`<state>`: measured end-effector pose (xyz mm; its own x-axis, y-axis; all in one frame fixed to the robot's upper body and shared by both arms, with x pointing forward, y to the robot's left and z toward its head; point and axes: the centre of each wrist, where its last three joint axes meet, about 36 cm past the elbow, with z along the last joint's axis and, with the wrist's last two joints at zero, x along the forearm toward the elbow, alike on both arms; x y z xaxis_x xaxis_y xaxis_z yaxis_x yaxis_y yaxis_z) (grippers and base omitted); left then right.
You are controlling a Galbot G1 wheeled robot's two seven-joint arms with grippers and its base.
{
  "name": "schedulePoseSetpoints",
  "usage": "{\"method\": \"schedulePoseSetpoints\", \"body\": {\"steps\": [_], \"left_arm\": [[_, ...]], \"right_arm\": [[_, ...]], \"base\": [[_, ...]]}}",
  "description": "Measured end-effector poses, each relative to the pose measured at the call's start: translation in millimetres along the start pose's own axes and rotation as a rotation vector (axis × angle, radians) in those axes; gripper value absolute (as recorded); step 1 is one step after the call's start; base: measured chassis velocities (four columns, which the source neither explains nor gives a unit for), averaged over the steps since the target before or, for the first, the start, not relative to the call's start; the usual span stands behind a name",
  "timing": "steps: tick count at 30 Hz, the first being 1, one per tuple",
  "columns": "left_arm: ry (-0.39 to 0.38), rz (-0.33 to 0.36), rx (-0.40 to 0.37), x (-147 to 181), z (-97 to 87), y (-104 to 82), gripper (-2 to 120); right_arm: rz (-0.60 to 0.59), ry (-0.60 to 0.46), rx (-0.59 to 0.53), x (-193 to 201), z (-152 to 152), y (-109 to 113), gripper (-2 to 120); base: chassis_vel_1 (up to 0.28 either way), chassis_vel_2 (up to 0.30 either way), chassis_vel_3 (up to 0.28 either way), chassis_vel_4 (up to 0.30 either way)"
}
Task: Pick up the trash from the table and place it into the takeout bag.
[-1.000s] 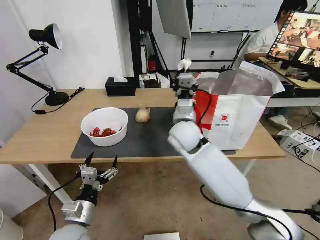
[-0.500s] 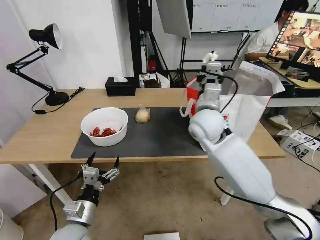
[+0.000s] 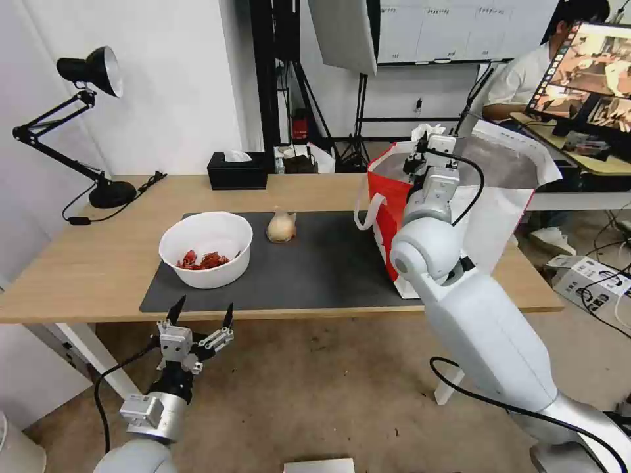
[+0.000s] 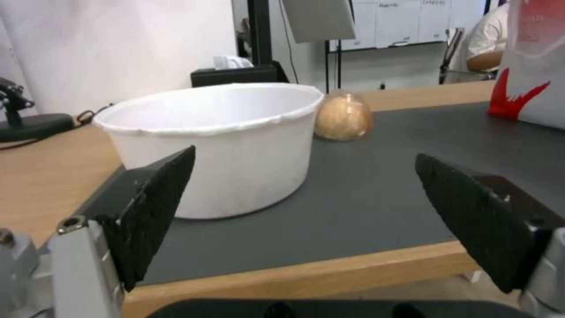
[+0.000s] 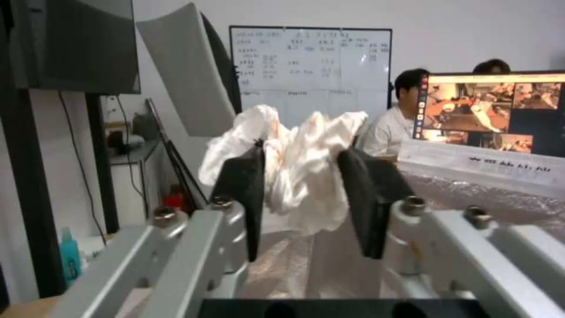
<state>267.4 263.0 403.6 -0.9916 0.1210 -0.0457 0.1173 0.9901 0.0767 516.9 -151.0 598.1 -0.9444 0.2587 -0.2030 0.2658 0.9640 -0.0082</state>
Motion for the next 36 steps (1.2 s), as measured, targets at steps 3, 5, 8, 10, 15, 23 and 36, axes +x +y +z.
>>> {"method": "schedulePoseSetpoints", "body": {"steps": [3, 5, 8, 10, 15, 23, 36], "left_arm": [[0.007, 0.001, 0.002, 1.7, 2.4, -2.3, 100], [0.009, 0.001, 0.001, 2.7, 3.1, -2.6, 100], [0.007, 0.000, -0.001, 3.0, 2.4, -1.7, 100], [0.003, -0.001, -0.004, 2.7, 0.9, -0.5, 100], [0.002, -0.002, -0.005, 2.8, 0.1, 0.1, 100], [0.001, 0.000, -0.003, 4.3, -1.1, -1.1, 100], [-0.007, -0.001, -0.006, 7.3, -6.9, -0.8, 100]], "right_arm": [[-0.001, 0.001, 0.006, -0.6, 1.1, -1.5, 50], [-0.002, 0.004, 0.005, -0.1, 2.0, -0.7, 59], [-0.007, 0.005, 0.004, 0.9, 2.4, 1.1, 70], [-0.010, 0.006, 0.005, 1.5, 2.8, 2.0, 79], [-0.013, 0.005, 0.004, 2.1, 2.3, 2.1, 90], [-0.028, 0.021, 0.000, 4.1, -4.1, -3.5, 100], [-0.082, 0.012, -0.035, 13.3, -4.3, -10.2, 100]], "base": [[0.000, 0.000, 0.000, 0.000], [0.000, 0.000, 0.000, 0.000], [0.000, 0.000, 0.000, 0.000], [0.000, 0.000, 0.000, 0.000], [0.000, 0.000, 0.000, 0.000], [0.000, 0.000, 0.000, 0.000], [0.000, 0.000, 0.000, 0.000]]}}
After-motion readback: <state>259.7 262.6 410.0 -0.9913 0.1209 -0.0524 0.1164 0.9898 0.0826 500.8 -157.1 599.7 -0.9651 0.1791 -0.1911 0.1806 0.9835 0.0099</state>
